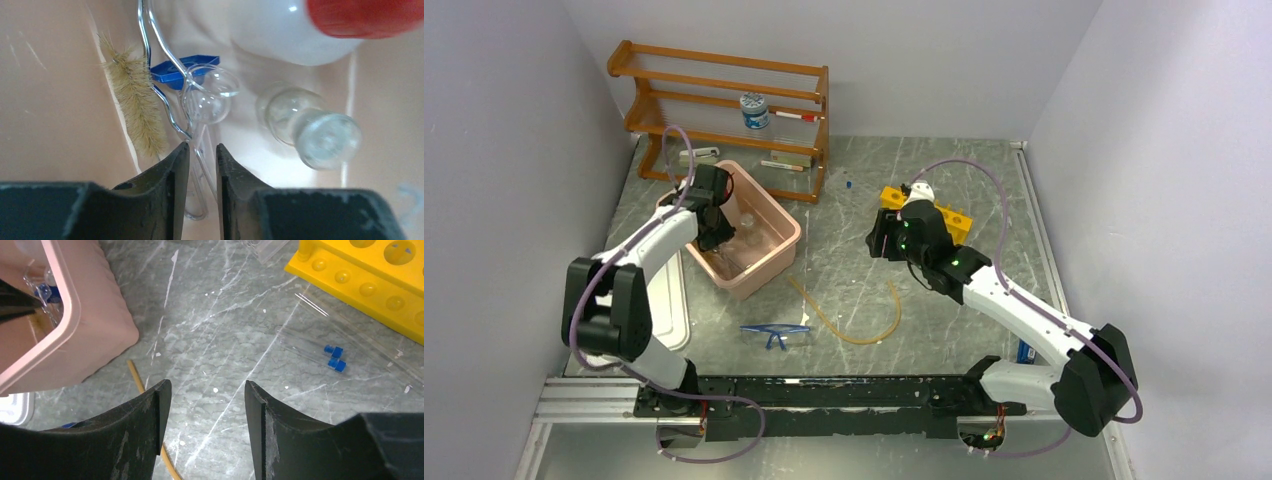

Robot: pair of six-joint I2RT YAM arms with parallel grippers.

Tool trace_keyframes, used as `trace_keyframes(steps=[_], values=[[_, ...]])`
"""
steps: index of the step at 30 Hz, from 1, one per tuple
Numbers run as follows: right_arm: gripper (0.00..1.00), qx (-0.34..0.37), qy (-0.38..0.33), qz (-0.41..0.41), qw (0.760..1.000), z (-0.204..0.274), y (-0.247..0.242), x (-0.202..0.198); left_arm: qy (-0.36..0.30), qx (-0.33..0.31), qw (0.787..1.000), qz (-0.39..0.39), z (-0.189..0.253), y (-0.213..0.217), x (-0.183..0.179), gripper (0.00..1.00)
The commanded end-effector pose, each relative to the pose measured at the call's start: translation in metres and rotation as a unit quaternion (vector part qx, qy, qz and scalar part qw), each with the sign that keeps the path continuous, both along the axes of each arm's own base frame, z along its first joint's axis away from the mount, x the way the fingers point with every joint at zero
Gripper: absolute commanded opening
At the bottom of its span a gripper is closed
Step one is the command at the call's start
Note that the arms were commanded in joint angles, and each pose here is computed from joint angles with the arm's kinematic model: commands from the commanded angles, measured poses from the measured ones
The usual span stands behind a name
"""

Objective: Organize the chemistry lab equipment

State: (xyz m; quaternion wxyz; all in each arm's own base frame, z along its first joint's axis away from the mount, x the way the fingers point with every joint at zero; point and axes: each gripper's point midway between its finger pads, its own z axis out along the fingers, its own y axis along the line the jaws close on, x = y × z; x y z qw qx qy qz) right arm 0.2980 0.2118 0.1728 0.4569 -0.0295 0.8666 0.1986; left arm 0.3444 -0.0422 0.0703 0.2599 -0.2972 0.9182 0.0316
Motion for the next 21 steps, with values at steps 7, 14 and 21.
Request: trace_keyframes(steps=[7,14,21], values=[[0.61,0.0,0.011,0.138,0.99,-0.007,0.038,-0.02,-0.208,-0.07,0.966,-0.137,0.132,-0.037,0.021,0.45],[0.61,-0.044,-0.027,0.323,0.945,-0.016,0.107,-0.069,-0.319,-0.117,0.889,-0.306,0.212,-0.08,-0.009,0.48],[0.59,-0.048,-0.121,0.465,0.875,-0.022,0.149,-0.12,-0.441,-0.143,0.79,-0.401,0.265,-0.105,-0.061,0.54]])
